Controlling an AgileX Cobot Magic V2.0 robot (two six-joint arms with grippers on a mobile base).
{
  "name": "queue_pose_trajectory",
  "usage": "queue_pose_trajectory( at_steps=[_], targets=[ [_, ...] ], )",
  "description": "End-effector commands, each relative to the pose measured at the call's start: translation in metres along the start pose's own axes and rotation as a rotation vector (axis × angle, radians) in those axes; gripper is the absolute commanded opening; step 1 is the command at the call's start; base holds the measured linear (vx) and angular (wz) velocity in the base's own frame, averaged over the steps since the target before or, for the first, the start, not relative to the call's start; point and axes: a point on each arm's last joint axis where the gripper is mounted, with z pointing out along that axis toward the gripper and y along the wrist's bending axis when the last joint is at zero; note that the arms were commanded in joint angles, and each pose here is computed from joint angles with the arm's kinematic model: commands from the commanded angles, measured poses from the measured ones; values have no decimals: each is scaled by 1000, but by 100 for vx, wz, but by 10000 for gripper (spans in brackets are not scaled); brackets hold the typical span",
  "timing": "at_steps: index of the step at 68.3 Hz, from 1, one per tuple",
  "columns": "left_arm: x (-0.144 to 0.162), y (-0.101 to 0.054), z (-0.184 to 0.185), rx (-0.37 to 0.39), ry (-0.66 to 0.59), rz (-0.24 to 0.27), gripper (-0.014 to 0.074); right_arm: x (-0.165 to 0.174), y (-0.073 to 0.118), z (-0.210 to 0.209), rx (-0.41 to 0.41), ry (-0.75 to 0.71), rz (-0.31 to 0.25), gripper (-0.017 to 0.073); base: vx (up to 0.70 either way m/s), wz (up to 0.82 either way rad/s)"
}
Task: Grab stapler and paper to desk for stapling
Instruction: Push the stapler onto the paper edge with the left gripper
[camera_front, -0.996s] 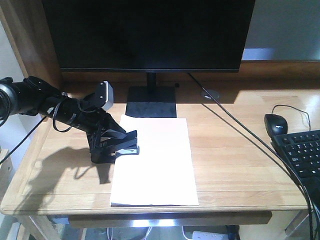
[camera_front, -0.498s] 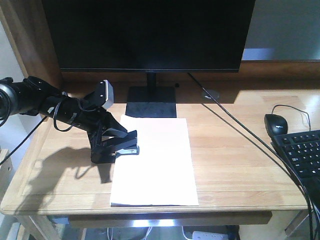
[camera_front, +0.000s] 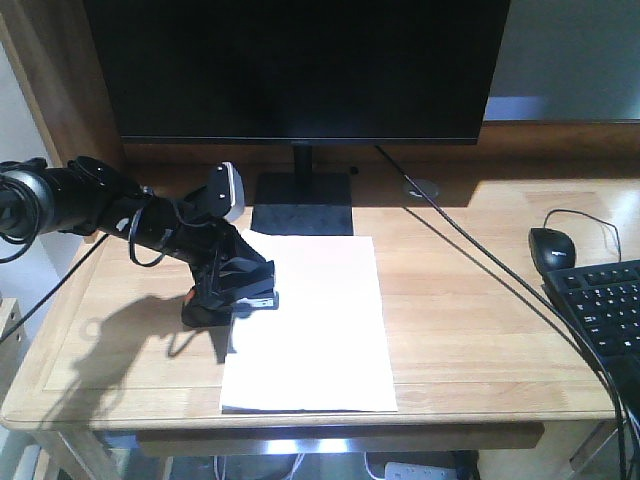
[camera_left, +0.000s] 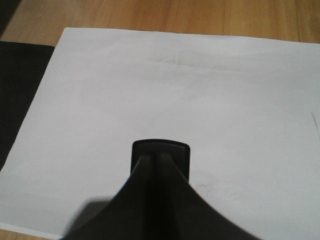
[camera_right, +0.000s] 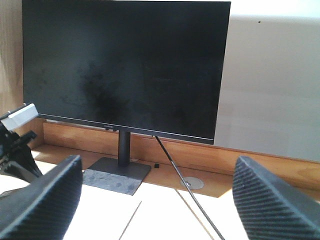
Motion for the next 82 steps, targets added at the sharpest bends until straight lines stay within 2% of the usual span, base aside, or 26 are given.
queue_pose_trajectory(
  at_steps=[1,32,82],
  targets=[
    [-20,3,-9,-25,-66,-14,-6,-8,-2,1,26,-11,-43,592,0,0],
    [4,1,16,31,-37,-74,-6,-8,-3,1,27,-11,-43,592,0,0],
    [3,-1,19,38,-29,-66,-6,-8,-3,1,28,-11,-44,592,0,0]
  ],
)
